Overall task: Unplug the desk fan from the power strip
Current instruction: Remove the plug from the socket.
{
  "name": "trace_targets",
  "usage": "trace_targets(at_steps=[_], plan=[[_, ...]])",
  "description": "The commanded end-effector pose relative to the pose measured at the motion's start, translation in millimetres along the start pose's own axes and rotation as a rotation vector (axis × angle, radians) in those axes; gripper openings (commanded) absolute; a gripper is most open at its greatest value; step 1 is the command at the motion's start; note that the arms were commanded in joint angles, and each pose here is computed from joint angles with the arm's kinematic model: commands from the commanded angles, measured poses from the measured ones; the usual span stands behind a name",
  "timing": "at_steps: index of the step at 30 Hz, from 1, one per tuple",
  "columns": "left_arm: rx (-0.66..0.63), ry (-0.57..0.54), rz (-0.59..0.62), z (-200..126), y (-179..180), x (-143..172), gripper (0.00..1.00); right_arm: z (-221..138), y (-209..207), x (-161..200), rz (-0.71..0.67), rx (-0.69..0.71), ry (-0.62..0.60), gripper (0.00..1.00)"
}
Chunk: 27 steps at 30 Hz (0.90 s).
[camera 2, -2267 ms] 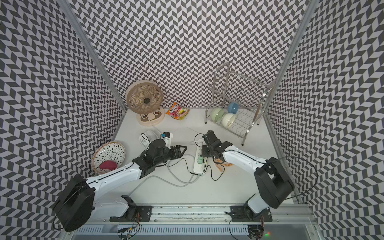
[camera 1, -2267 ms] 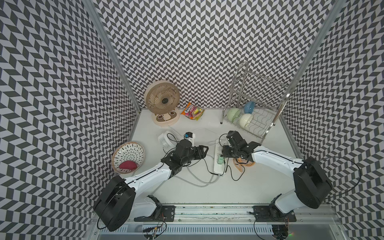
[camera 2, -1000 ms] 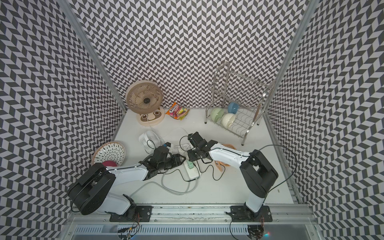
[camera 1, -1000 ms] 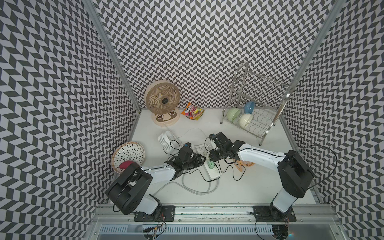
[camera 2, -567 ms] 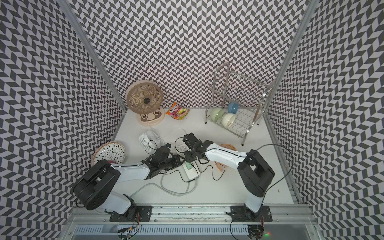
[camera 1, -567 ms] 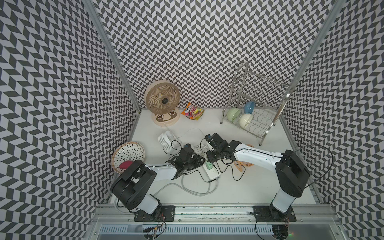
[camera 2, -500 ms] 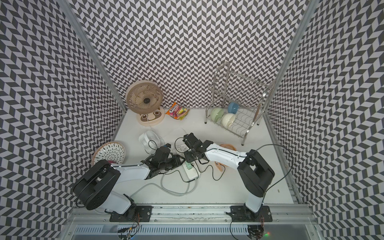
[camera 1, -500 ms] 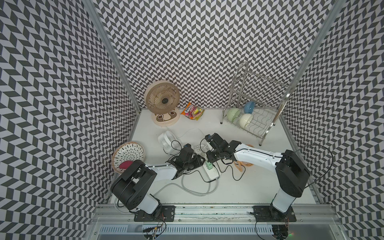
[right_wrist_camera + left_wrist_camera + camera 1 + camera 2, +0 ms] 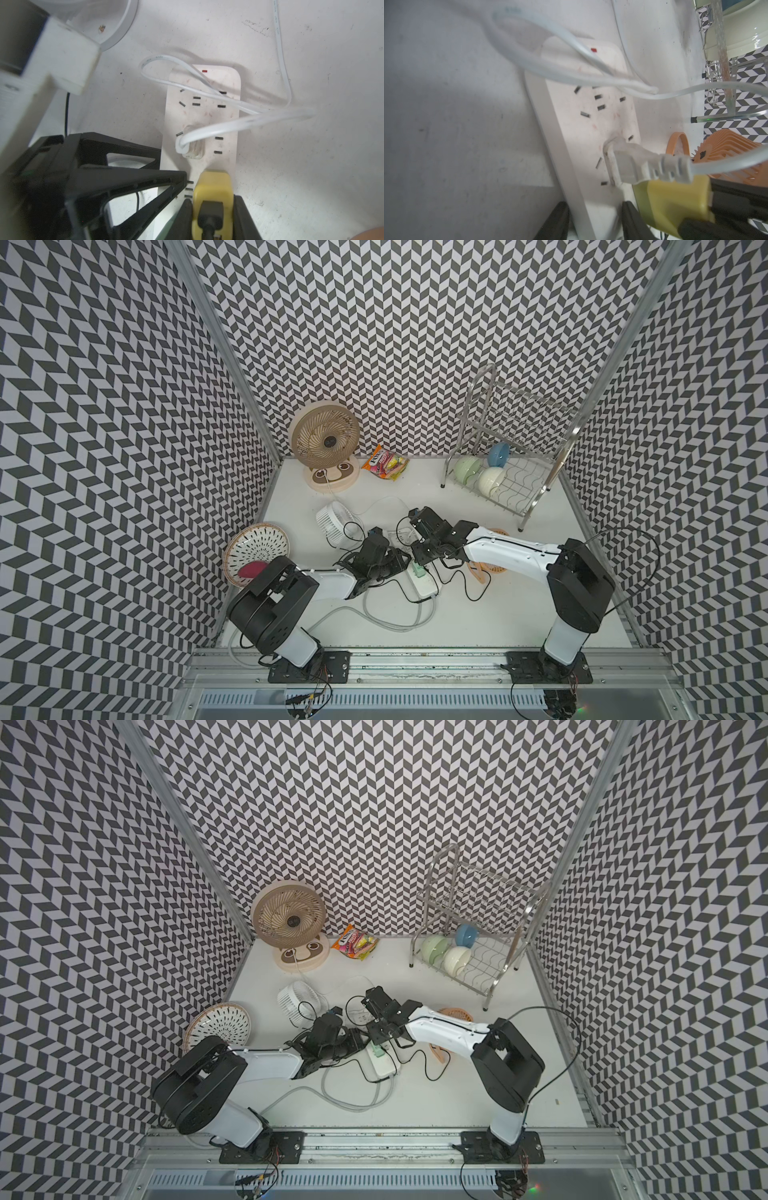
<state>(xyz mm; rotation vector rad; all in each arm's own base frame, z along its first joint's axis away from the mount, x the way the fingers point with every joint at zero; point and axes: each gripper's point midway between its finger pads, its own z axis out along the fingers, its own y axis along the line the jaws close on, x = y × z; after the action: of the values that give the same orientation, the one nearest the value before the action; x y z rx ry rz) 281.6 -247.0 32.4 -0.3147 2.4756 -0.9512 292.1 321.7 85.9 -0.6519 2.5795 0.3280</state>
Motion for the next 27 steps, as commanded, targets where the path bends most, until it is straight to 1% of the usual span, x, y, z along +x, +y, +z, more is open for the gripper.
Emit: trace_targets(at_steps=[1,3,4,6,9,10,12,14,16,18,21,23,25,27], plan=[[-0.312,0.092,0.007,-3,81,42,0.44,-20,3,-35,0.039,-0.071,-0.152,0.08],[-0.345,0.09,0.03,-3,85,46,0.43,-13,-9,-32,0.062,-0.056,-0.129,0.08],[-0.364,0.088,0.045,-3,86,46,0.43,-12,-6,-32,0.055,-0.064,-0.118,0.08],[-0.4,0.088,0.068,-3,91,49,0.42,-16,18,-35,0.009,-0.115,-0.124,0.08],[-0.42,0.089,0.069,-3,96,53,0.41,-38,58,-42,-0.075,-0.218,-0.183,0.08],[-0.421,0.089,0.066,-4,96,53,0.41,-45,57,-45,-0.064,-0.225,-0.211,0.08],[-0.422,0.087,0.065,-4,97,53,0.41,-48,33,-50,-0.007,-0.173,-0.249,0.08],[-0.423,0.092,0.064,-4,98,55,0.4,-42,-3,-50,0.073,-0.103,-0.241,0.09],[-0.423,0.098,0.065,-2,99,56,0.4,-33,-22,-46,0.1,-0.059,-0.215,0.09],[-0.422,0.111,0.066,0,101,59,0.4,-33,-10,-47,0.074,-0.099,-0.207,0.08],[-0.423,0.126,0.066,2,102,62,0.4,-45,30,-50,-0.004,-0.2,-0.239,0.08],[-0.424,0.132,0.067,4,103,63,0.4,-50,37,-51,-0.016,-0.223,-0.252,0.08],[-0.428,0.136,0.068,4,105,64,0.4,-47,13,-52,0.033,-0.123,-0.27,0.09],[-0.429,0.138,0.069,4,105,65,0.4,-38,-18,-50,0.086,-0.012,-0.247,0.1]])
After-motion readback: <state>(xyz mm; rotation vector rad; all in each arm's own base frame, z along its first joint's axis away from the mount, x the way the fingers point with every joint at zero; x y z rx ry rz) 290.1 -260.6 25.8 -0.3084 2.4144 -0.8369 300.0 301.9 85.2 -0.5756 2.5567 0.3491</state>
